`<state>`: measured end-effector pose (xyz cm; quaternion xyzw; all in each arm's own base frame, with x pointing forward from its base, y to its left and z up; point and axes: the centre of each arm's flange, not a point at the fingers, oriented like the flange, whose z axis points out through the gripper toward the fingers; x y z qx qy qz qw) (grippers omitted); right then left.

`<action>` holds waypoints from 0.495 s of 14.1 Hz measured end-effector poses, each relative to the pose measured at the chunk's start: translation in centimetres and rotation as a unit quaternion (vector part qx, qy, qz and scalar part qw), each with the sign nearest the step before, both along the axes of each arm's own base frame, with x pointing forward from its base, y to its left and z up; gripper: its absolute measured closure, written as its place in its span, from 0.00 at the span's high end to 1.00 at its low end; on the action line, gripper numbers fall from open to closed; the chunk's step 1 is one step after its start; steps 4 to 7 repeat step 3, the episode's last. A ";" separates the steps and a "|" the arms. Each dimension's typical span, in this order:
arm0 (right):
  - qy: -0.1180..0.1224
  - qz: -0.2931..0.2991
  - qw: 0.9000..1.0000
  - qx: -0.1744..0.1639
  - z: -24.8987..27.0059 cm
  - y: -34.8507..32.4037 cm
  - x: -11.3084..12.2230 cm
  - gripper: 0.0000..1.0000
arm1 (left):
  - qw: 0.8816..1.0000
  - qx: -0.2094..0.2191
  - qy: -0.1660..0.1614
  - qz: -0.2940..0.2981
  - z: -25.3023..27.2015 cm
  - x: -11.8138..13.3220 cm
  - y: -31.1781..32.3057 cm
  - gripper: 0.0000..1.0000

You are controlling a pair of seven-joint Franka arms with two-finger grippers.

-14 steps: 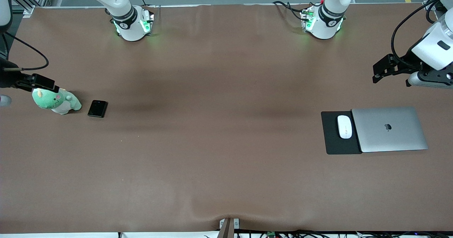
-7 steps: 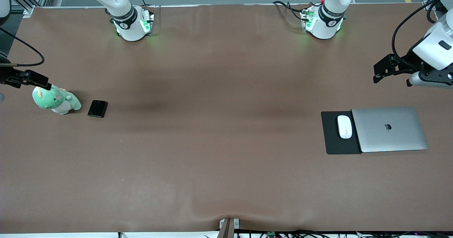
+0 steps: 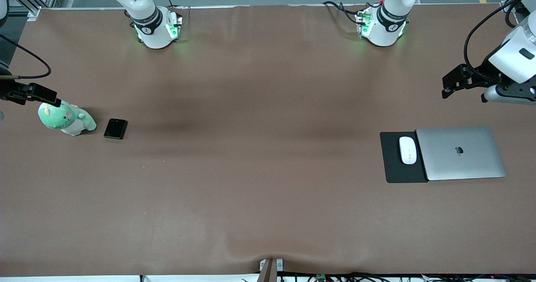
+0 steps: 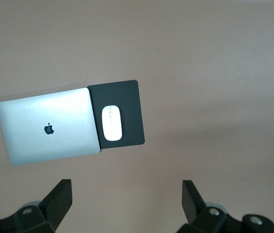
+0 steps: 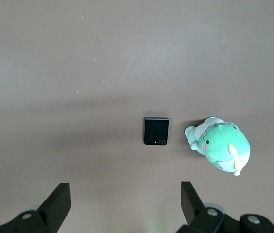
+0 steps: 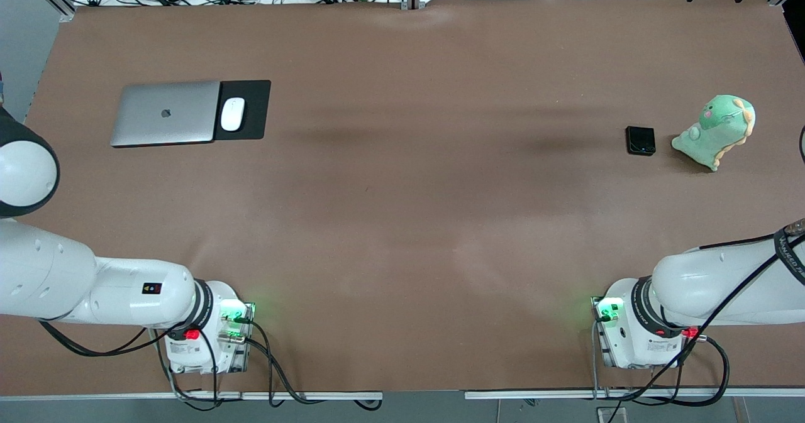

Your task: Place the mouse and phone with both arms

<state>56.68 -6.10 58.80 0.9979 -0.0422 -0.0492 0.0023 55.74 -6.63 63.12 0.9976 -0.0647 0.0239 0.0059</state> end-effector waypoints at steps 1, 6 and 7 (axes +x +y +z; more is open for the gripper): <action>0.000 -0.002 1.000 0.000 0.0 -0.2 0.0 1.00 | 1.000 0.000 0.000 0.000 0.0 0.0 0.0 1.00; 0.000 -0.005 1.000 0.000 0.0 -0.6 -0.1 1.00 | 1.000 0.000 0.001 0.000 0.0 0.0 0.0 1.00; 0.000 -0.005 1.000 0.000 0.0 -0.6 -0.1 1.00 | 1.000 0.000 0.001 0.000 0.0 0.0 0.0 1.00</action>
